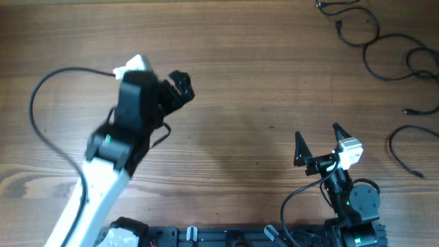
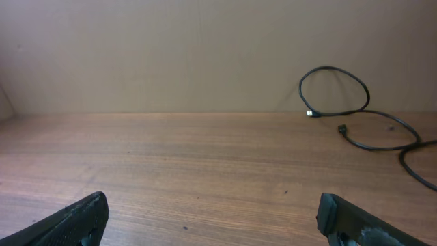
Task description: Untangle cables
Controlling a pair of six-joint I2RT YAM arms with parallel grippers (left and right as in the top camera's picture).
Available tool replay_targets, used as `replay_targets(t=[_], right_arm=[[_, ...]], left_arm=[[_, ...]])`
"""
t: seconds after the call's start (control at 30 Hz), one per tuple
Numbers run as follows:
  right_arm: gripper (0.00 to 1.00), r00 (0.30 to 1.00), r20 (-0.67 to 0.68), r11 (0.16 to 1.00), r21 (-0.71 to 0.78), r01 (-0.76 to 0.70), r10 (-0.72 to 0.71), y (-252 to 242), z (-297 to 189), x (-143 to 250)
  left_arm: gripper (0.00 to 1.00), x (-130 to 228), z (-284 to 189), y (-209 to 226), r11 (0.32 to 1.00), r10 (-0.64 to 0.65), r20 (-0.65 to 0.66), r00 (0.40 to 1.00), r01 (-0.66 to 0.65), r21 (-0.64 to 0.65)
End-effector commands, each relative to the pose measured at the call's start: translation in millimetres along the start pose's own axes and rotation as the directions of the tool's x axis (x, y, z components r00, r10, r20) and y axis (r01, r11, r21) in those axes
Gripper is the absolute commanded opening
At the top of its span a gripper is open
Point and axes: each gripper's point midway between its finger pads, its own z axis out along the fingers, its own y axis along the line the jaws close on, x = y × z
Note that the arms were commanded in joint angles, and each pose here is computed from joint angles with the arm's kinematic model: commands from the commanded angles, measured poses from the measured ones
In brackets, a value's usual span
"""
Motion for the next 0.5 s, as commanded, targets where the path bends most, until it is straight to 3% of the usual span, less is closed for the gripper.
replay_targets(t=[0.0, 0.13, 0.3, 0.47], right_arm=[[1.00, 1.000, 0.014, 1.000, 0.010, 0.004, -0.004, -2.2, -0.7, -2.5], [1.00, 1.000, 0.014, 1.000, 0.010, 0.003, -0.003, -2.2, -0.7, -2.5], [1.00, 1.000, 0.013, 1.000, 0.010, 0.003, -0.003, -2.2, -0.7, -2.5], [1.00, 1.000, 0.014, 1.000, 0.010, 0.004, -0.004, -2.2, -0.7, -2.5]], left_arm=[[1.00, 20.2, -19.2, 18.4, 0.986, 0.123, 0.074, 0.990, -0.131, 0.108], [1.00, 35.1, -41.2, 36.4, 0.933, 0.253, 0.216, 0.943, -0.297, 0.205], [1.00, 48.2, -56.7, 50.1, 0.824, 0.461, 0.375, 0.804, -0.545, 0.154], [1.00, 46.5, -56.3, 84.4, 0.841, 0.451, 0.473, 0.757, -0.538, 0.059]])
